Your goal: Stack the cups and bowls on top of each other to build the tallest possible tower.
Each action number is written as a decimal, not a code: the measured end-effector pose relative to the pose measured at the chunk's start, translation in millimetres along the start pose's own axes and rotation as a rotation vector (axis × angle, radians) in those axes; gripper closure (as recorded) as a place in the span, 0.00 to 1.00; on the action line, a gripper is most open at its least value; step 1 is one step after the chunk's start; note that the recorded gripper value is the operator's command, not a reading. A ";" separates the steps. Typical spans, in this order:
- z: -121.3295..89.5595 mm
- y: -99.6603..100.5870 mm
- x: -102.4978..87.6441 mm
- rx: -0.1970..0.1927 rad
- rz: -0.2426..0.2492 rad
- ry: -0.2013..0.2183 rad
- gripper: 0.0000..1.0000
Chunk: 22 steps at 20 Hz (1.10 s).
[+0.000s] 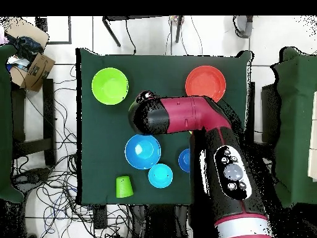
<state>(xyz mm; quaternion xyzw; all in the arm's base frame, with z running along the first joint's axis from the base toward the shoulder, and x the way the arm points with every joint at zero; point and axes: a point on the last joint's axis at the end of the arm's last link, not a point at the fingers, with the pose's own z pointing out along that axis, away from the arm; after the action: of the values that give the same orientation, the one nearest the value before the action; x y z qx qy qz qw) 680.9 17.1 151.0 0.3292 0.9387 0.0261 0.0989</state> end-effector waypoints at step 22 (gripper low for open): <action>14.0 -72.0 -3.5 0.045 0.007 0.036 0.00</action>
<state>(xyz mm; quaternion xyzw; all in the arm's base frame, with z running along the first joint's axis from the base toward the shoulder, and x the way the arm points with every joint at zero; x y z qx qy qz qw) 642.3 -41.6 129.7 0.3340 0.9396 0.0113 0.0745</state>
